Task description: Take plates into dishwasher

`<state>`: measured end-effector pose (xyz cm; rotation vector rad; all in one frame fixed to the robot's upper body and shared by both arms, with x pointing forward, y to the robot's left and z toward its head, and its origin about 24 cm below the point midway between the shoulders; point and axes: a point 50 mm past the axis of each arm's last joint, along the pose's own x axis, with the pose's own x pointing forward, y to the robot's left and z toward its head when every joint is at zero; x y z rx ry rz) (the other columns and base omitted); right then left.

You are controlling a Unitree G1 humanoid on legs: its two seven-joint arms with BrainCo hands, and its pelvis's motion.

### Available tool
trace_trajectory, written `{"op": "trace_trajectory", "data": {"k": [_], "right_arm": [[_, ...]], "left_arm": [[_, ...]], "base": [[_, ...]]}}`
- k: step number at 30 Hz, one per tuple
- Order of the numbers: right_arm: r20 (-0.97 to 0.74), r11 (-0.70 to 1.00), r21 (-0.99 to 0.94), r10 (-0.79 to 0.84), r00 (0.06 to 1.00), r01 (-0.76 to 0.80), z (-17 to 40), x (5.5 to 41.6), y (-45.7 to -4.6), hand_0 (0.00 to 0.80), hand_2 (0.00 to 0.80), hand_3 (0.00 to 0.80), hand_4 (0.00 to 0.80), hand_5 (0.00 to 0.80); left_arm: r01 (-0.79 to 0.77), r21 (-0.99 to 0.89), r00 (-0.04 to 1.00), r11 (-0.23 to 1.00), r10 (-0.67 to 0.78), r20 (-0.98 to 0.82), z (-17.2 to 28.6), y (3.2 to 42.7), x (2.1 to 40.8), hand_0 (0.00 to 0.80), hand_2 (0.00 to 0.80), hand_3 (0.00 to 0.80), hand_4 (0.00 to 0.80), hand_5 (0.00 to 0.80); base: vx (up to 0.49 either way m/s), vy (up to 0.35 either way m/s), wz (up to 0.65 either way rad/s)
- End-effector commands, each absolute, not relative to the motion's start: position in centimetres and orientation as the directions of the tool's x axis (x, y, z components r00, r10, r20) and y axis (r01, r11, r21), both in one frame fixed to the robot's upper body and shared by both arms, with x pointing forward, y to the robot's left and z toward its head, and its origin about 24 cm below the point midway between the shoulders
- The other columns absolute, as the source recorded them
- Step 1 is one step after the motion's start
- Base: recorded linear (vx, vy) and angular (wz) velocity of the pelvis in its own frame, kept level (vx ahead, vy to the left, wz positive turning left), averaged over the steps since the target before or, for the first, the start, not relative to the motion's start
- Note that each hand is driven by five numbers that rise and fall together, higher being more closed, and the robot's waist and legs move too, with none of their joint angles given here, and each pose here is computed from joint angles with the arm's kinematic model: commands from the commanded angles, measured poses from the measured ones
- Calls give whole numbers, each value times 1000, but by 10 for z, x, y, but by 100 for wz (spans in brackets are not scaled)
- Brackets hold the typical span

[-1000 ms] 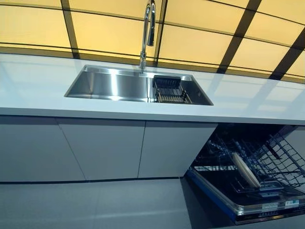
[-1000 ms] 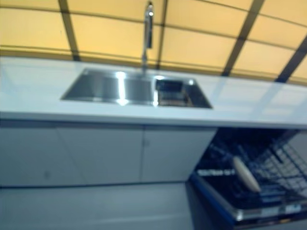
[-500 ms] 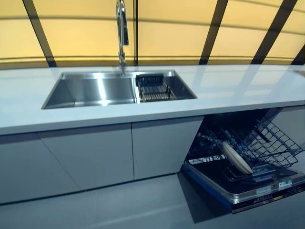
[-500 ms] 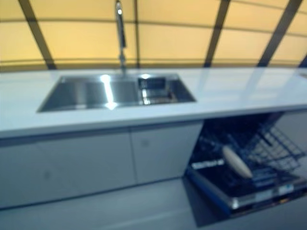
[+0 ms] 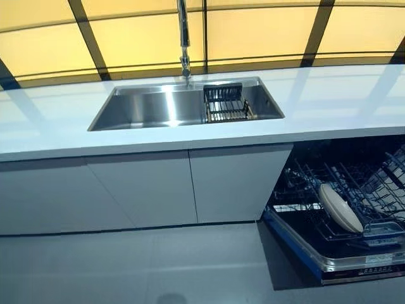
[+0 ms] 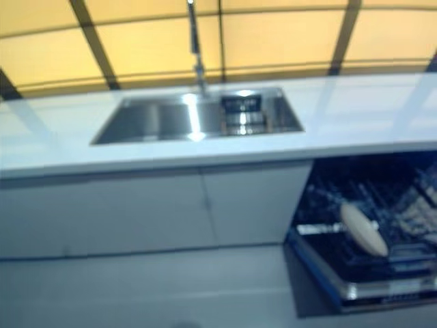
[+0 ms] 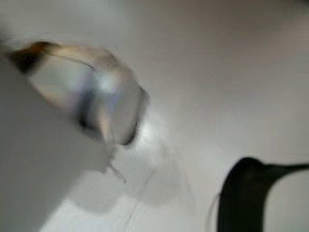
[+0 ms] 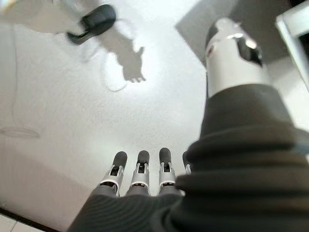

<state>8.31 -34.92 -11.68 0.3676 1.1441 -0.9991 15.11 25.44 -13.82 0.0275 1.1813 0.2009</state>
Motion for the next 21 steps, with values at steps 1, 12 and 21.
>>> {"op": "trace_trajectory", "data": {"k": [1, 12, 21], "right_arm": [[-878, 467, -153, -469, 97, 871, -114, 92, -351, 0, 0, 0, 0, 0], [-828, 377, 20, -513, 227, 926, -92, 128, -367, 0, 0, 0, 0, 0], [-780, 344, 129, -545, 309, 930, -71, 159, -377, 0, 0, 0, 0, 0]], "left_arm": [[-124, 191, 339, 974, 222, -914, -137, 271, 140, 0, 0, 0, 0, 0], [-145, 156, 374, 977, 200, -906, -138, 261, 143, 0, 0, 0, 0, 0], [-167, 99, 417, 981, 161, -894, -137, 251, 153, 0, 0, 0, 0, 0]], "base": [[-61, -6, 9], [-101, 25, -5], [-85, 31, -7]]}}
